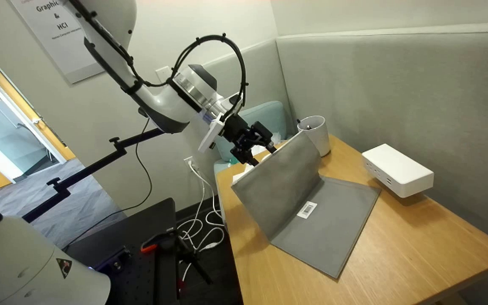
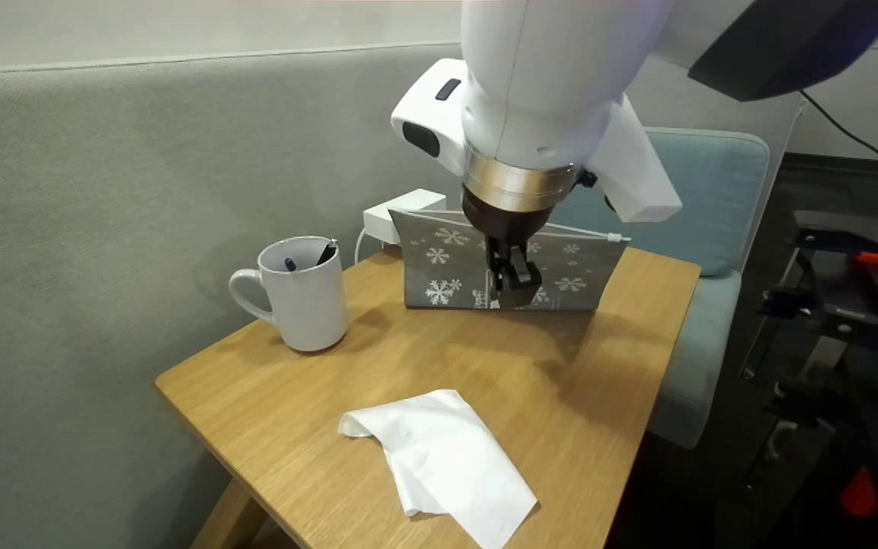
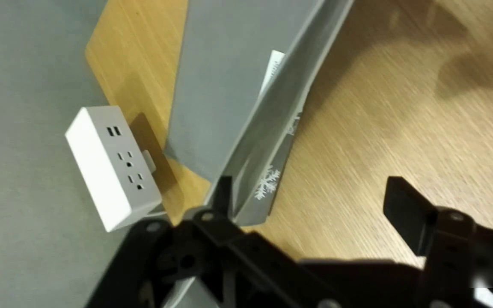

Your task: Open the grey object on the table.

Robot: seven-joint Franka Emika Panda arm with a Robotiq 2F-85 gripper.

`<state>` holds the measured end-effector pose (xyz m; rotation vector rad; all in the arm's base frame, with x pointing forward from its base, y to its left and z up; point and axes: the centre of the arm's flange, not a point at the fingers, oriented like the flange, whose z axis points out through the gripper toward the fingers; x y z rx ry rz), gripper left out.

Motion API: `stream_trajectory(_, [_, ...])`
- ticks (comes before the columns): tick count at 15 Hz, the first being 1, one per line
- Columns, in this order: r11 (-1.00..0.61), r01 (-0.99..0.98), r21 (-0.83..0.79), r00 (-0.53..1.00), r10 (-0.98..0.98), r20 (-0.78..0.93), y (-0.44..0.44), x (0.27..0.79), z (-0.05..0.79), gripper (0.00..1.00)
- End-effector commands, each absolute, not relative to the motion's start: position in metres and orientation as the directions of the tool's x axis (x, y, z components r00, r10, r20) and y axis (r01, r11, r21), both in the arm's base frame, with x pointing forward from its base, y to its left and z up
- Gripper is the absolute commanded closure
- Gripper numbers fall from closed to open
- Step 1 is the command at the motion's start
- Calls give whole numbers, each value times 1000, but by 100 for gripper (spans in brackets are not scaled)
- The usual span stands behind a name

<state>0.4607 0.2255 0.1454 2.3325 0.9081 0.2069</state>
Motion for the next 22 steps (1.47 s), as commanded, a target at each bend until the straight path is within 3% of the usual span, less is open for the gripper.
stream_trajectory(1, [-590, 666, 455, 688, 723, -69, 226, 461, 156, 0])
stream_trajectory(10, [-583, 809, 76, 579, 813, 66, 220, 464, 160, 0])
stream_trajectory(22, [-600, 797, -69, 600, 774, 201, 194, 466, 204, 0])
